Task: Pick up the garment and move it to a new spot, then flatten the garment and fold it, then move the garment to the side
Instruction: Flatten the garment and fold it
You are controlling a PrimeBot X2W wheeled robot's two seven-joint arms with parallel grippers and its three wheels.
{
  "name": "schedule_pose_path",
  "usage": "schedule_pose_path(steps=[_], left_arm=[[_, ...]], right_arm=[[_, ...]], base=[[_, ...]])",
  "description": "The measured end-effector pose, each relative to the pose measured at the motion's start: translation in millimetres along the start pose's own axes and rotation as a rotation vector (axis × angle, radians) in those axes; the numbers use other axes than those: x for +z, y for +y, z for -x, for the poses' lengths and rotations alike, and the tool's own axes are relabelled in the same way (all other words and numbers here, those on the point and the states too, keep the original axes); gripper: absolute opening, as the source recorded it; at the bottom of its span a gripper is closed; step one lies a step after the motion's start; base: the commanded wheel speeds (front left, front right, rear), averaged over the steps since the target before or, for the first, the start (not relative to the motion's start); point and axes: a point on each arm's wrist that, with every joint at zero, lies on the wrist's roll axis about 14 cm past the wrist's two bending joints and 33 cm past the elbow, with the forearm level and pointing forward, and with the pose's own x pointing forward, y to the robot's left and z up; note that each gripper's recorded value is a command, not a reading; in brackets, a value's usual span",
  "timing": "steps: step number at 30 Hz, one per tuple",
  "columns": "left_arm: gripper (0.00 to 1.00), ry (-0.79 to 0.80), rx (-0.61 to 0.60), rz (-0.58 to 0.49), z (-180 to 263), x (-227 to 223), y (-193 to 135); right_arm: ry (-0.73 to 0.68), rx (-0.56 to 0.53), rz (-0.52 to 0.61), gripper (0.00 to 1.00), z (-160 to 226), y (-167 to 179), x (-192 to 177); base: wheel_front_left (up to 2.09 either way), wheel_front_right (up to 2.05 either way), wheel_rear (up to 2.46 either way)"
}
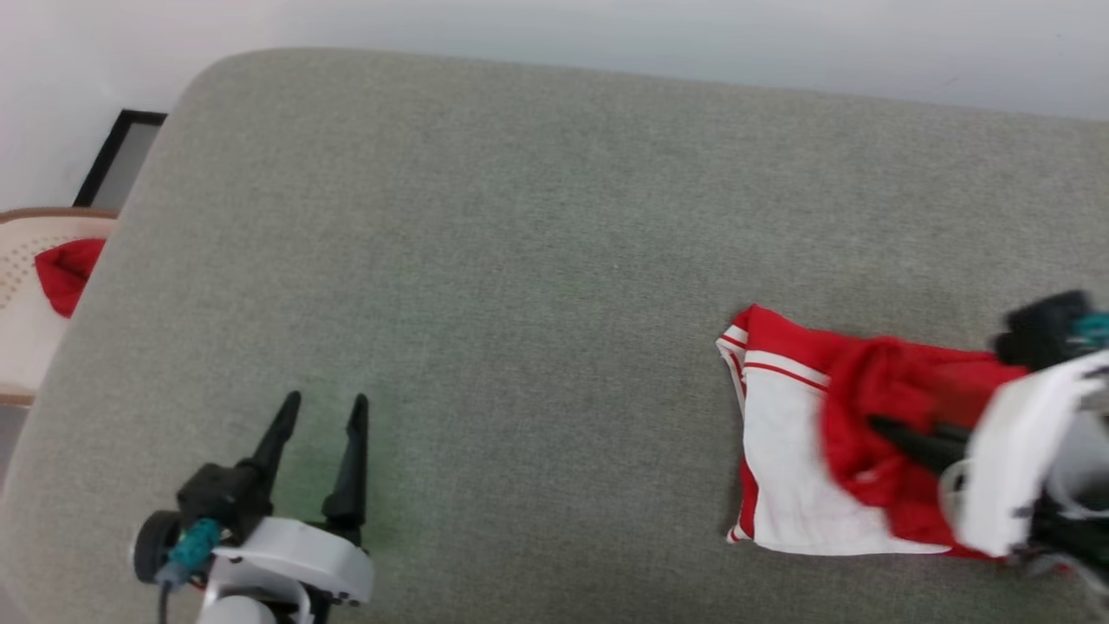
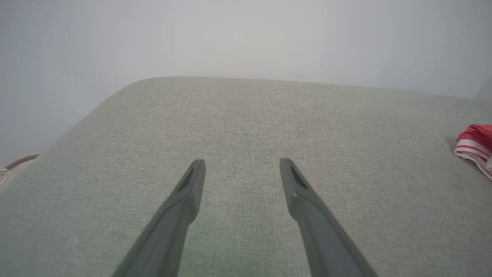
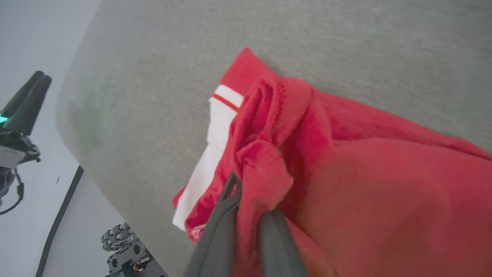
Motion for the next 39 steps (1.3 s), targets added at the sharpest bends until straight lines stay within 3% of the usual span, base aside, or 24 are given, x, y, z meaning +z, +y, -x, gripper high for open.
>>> schedule_pose_path(steps=[7, 14, 16, 17, 18, 19, 25, 31, 39], left_arm=[[1.0, 0.001, -0.002, 0.026, 0.3, -1.5, -7.0], [1.0, -0.002, 0.005, 0.051, 0.5, -0.4, -8.3], [1.0, -0.003, 0.007, 0.053, 0.8, -0.1, -7.6], [1.0, -0.004, 0.007, 0.053, 1.0, 0.3, -7.7], [1.0, -0.005, 0.007, 0.055, 1.2, 0.8, -7.5], [1.0, -0.007, 0.008, 0.059, 1.4, 1.4, -7.2], [1.0, -0.004, 0.002, 0.083, 4.1, -0.3, -8.4], [1.0, -0.009, -0.032, 0.086, 0.6, 2.2, -16.8], [1.0, -0.001, -0.073, 0.08, -3.8, 1.3, -27.0]], right_arm=[[0.03, 0.139, 0.075, 0.0, -34.3, 51.6, 2.0], [0.076, 0.108, 0.073, 0.0, -59.1, 43.6, -16.2], [0.063, 0.105, 0.051, 0.43, -62.3, 41.3, -17.5], [0.059, 0.102, 0.049, 0.43, -63.0, 40.4, -18.2], [0.055, 0.102, 0.047, 0.75, -63.3, 40.7, -18.9], [0.043, 0.104, 0.039, 1.0, -62.9, 41.3, -18.0], [-0.044, 0.099, 0.024, 1.0, -52.8, 42.2, -7.2], [-0.224, 0.045, 0.011, 1.0, -29.1, 25.0, 22.4], [-0.463, -0.158, 0.023, 1.0, 11.2, -35.7, 27.6]], base=[[0.0, 0.0, 0.0], [0.0, 0.0, 0.0], [0.0, 0.0, 0.0], [0.0, 0.0, 0.0], [0.0, 0.0, 0.0], [0.0, 0.0, 0.0], [0.0, 0.0, 0.0], [0.0, 0.0, 0.0], [0.0, 0.0, 0.0]])
